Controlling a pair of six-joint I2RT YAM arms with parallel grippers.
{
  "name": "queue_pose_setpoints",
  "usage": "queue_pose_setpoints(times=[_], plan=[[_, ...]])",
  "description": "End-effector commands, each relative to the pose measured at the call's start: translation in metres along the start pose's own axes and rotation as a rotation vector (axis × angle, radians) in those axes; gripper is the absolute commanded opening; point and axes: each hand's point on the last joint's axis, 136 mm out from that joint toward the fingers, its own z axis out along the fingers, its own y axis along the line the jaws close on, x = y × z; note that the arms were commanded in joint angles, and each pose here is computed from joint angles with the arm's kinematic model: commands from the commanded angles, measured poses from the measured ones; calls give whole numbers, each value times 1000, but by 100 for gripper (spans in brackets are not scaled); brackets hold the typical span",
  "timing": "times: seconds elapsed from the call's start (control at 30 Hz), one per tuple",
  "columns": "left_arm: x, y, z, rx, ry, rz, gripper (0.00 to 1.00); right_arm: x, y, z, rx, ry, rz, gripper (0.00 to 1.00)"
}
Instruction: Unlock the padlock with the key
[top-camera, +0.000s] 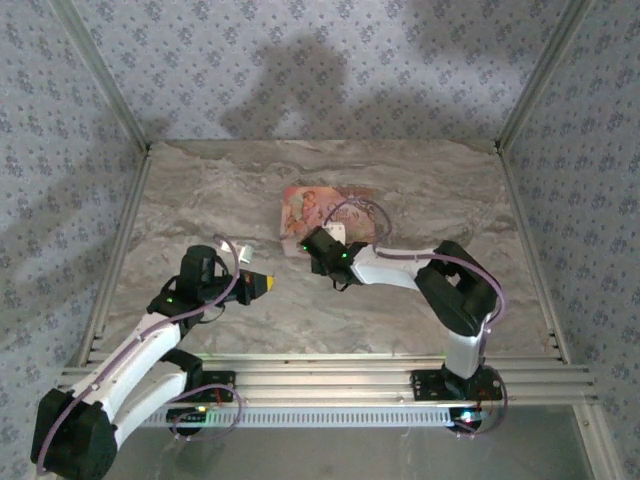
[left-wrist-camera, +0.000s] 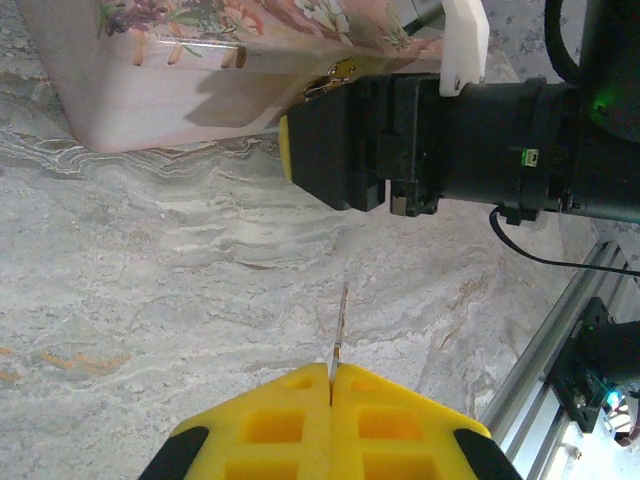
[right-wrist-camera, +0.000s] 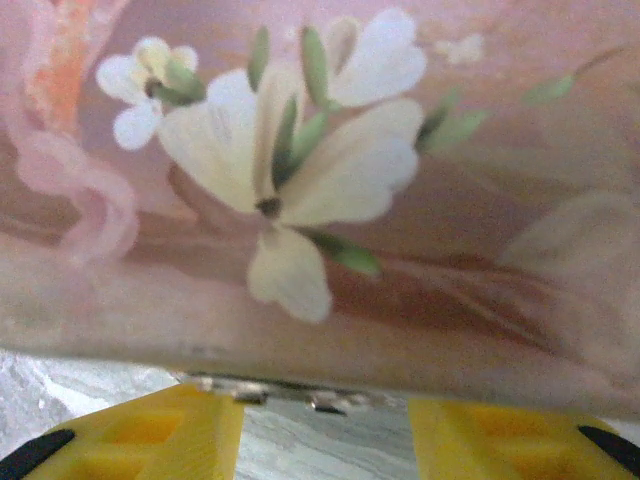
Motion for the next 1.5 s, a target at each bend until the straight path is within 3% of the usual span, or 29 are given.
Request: queue_pose_setpoints(times=[0.0, 0.47, 0.77, 1.0, 1.23, 1.47], plan=[[3, -1, -1, 13, 2, 26, 0, -8, -6, 4, 56, -35, 42, 46], [7, -5, -6, 22, 0, 50, 0, -19, -6, 11, 90, -65, 40, 42], [8, -6, -6, 23, 4, 61, 0, -21, -13, 11, 105, -46, 16, 14], [4, -7, -4, 9, -15, 106, 0, -34, 8, -15, -33, 73, 13, 6], [-11, -24, 20, 80, -24, 172, 0, -29, 26, -44, -225, 293, 48, 1], [-26, -28, 47, 133, -42, 199, 0, -41, 45, -80, -433, 405, 145, 0]])
